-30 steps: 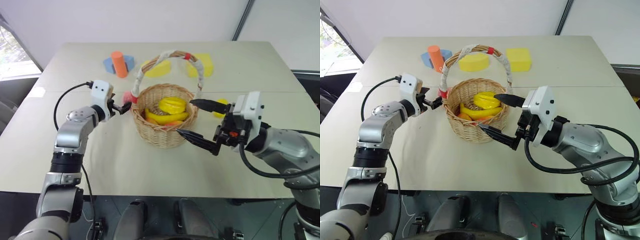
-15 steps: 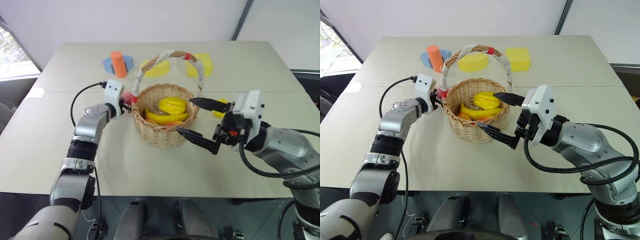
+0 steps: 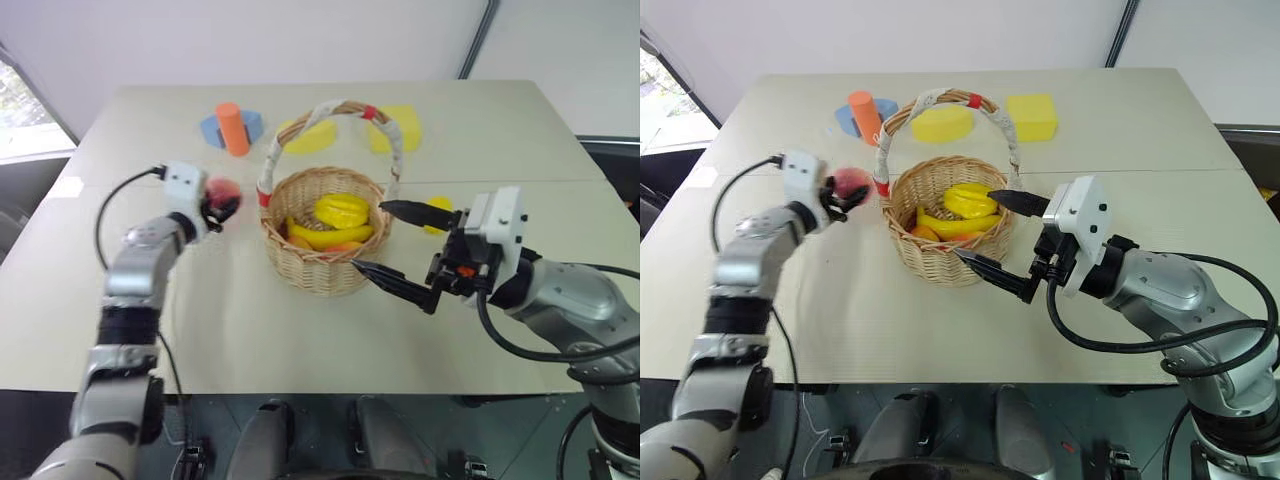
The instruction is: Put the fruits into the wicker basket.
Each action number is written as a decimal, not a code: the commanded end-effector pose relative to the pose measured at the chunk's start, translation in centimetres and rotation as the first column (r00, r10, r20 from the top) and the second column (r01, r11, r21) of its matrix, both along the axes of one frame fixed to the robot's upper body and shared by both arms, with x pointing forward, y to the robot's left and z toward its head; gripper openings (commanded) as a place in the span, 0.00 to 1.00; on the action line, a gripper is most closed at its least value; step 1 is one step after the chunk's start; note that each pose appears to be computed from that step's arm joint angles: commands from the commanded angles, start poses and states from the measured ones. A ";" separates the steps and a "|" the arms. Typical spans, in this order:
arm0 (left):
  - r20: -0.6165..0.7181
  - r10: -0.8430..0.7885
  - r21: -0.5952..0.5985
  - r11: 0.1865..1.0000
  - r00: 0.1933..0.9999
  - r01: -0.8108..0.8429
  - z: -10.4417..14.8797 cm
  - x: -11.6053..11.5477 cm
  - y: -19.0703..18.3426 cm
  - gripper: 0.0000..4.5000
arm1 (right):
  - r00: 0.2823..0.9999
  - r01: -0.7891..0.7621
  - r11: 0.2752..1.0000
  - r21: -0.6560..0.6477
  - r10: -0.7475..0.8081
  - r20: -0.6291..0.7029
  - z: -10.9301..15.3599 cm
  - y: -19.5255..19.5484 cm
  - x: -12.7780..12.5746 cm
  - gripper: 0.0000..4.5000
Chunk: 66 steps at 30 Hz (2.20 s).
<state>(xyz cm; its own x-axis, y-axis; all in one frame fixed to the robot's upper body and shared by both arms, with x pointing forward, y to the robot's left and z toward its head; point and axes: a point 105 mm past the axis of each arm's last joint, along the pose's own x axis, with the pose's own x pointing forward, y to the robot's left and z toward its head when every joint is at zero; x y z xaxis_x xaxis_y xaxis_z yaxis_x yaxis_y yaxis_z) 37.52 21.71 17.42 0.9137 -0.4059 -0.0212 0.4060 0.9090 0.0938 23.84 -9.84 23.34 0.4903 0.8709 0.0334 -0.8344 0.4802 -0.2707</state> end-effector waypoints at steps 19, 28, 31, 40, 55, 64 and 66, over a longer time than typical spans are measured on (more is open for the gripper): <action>0.041 -0.565 0.104 0.823 0.824 0.558 4.3 -6.8 -16.4 0.81 | 0.994 0.093 0.995 -0.046 -0.090 0.064 0.4 -3.0 1.8 1.00; 0.120 -0.618 0.072 0.786 0.777 0.614 5.7 -8.5 -13.1 0.99 | 0.866 0.496 0.868 -0.035 -0.497 -0.058 -3.4 -9.9 7.6 1.00; 0.080 -0.612 0.081 0.790 0.787 0.607 5.1 -8.8 -10.7 0.99 | 0.792 0.605 0.796 -0.030 -0.605 -0.081 -4.4 -11.5 9.9 1.00; 0.028 -0.561 0.131 0.823 0.827 0.553 3.8 -8.7 -7.5 0.99 | 0.687 0.707 0.704 -0.061 -0.705 -0.172 -6.5 -12.8 14.2 1.00; 0.073 -0.619 0.117 0.784 0.782 0.610 4.1 -9.6 -10.0 1.00 | 0.559 0.780 0.617 -0.104 -0.761 -0.328 -9.5 -14.0 15.7 0.73; 0.093 -0.588 0.119 0.807 0.803 0.578 4.4 -9.1 -9.1 1.00 | 0.596 0.782 0.622 -0.031 -0.762 -0.255 -6.2 -14.4 14.0 0.36; 0.103 -0.570 0.120 0.821 0.816 0.558 4.5 -8.9 -8.6 1.00 | 0.626 0.765 0.643 -0.029 -0.754 -0.200 -5.0 -14.6 12.9 0.36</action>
<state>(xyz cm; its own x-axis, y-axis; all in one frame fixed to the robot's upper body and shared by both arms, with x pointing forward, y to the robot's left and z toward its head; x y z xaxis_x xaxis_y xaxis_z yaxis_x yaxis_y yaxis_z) 28.50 12.29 20.72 0.4954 -0.8685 -0.0166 0.8529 0.4827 0.1988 37.71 -24.03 15.18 0.9678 0.1677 -0.1875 -0.1818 0.9815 -0.0603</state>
